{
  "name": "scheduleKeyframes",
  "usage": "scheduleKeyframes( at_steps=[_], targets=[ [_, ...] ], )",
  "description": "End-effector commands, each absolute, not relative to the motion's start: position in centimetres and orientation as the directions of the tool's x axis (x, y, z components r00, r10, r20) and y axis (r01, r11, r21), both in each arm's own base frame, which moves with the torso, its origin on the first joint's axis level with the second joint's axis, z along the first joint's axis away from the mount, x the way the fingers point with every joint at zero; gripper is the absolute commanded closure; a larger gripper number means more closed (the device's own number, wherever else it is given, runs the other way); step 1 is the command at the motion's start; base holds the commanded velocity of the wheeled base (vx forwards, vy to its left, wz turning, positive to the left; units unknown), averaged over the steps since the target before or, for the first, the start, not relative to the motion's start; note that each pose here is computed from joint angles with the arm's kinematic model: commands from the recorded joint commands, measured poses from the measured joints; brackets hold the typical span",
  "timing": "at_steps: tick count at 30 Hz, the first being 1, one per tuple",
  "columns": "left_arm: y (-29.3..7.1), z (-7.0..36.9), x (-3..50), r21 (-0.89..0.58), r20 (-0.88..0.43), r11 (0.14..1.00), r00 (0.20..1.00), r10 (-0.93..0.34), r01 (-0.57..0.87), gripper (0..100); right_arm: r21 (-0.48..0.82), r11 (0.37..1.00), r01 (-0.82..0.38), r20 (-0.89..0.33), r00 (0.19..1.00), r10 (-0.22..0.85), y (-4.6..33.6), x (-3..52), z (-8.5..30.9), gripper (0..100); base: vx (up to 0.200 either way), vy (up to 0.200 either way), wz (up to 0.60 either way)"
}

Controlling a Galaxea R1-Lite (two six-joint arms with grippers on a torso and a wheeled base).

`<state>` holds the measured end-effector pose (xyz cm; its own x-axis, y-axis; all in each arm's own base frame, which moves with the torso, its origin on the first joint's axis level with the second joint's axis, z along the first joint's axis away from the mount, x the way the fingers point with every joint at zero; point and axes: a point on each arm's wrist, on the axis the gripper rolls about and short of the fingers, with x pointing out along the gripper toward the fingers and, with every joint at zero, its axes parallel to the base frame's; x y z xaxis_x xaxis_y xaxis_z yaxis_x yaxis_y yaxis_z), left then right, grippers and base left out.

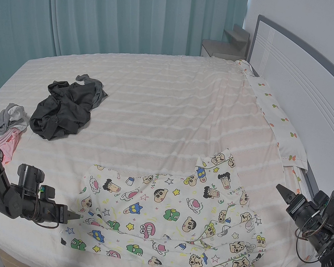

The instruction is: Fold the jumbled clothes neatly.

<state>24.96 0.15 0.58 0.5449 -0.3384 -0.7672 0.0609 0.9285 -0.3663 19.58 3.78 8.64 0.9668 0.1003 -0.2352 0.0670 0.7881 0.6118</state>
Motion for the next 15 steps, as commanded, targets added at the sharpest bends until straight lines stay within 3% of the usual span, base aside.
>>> scheduleKeyframes(
  at_steps=[1, 10, 15],
  targets=[
    [0.1, 0.7, 25.1, -0.365, -0.762, 0.929, 0.552, -0.338, 0.065, 0, 0.607, 0.791, 0.079, -0.254, 0.962, 0.099, 3.7, 19.2, 8.4, 0, 0.000, 0.000, 0.00],
    [0.5, 3.8, 29.9, -0.408, -0.627, 0.913, 0.728, -0.278, -0.003, 0, 0.608, 0.791, 0.078, -0.254, 0.962, 0.101, 3.7, 19.2, 8.4, 0, 0.000, 0.000, 0.00],
    [0.2, 3.4, 32.8, -0.382, -0.610, 0.924, 0.756, -0.236, -0.020, 0, 0.608, 0.790, 0.075, -0.251, 0.963, 0.102, 3.8, 19.2, 8.4, 0, 0.000, 0.000, 0.00]
  ],
)
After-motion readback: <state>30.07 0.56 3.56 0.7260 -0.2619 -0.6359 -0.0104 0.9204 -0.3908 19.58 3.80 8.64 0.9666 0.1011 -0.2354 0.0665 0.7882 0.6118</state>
